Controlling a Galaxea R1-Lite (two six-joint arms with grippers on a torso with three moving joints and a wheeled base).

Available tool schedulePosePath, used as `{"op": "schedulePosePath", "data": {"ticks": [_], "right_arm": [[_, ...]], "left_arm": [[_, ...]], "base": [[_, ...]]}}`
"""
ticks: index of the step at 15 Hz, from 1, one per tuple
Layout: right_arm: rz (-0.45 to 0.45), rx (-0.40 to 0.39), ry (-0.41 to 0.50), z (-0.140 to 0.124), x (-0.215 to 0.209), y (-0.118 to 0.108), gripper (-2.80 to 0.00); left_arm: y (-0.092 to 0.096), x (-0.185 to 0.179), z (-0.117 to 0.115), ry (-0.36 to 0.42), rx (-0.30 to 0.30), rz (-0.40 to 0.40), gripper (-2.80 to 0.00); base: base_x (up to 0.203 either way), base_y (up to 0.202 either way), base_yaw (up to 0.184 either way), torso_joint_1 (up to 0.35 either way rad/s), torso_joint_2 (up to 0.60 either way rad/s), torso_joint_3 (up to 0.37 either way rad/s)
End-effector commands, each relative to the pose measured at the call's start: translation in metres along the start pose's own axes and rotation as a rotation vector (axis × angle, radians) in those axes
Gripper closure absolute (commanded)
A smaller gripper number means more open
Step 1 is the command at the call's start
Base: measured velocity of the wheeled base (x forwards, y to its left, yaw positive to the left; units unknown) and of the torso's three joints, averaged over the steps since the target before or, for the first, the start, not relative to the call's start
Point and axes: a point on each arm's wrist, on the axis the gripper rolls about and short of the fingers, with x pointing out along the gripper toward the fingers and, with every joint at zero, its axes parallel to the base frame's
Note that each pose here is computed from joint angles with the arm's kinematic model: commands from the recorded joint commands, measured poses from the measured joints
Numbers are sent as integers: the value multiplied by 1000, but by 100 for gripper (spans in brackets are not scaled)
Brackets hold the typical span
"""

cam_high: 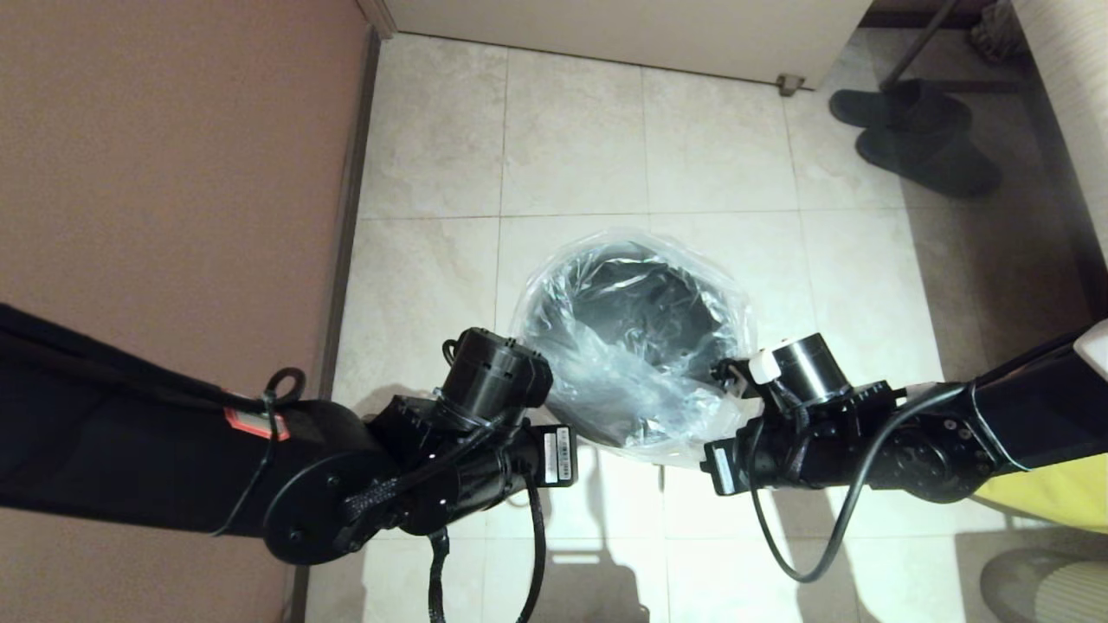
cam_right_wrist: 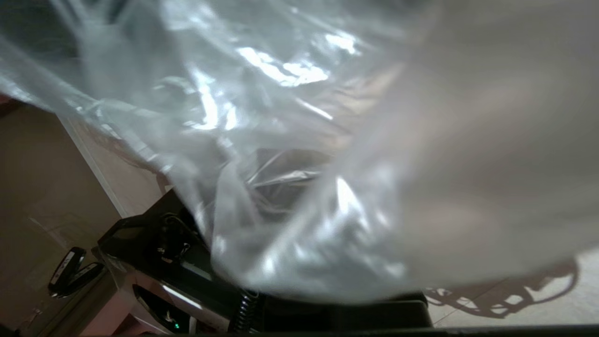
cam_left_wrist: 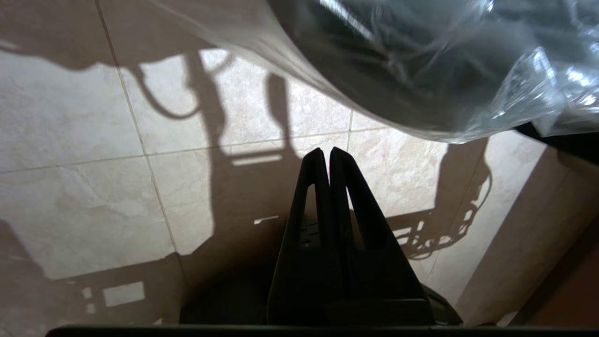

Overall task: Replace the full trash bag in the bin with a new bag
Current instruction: Put the new garbage bag on the trash can

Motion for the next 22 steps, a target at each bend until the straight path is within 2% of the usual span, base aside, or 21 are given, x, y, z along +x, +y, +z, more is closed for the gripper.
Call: {"op": "schedulePosePath", "data": {"ticks": [1,6,11,15,16,18,22], "right_arm": [[-10,9,40,-9,20,-5,0],[-3,11,6,-14,35,-9,0],[-4,13,1,-13,34,-10,0],[-4,22,-5,-12,33,-10,0],[1,62,-19,-9,31,-10,0],[12,80,-46,-6,30,-9,0],[18,78,-71,-1,18,-7,0]], "left_arm": [[2,-13,9,-42,-22,-14,0],[19,-2,27,-77,-71,39,0],[26,31,25,-56,-79,84,0],[31,57,17,-47,-62,112,0],[33,65,16,-58,-62,114,0],[36,77,16,-91,-47,118,0],[34,79,21,-113,-43,111,0]], "base": [[0,0,0,0,0,0],[0,0,0,0,0,0],[0,0,0,0,0,0],[0,0,0,0,0,0],[0,0,0,0,0,0],[0,0,0,0,0,0],[0,0,0,0,0,0]]}}
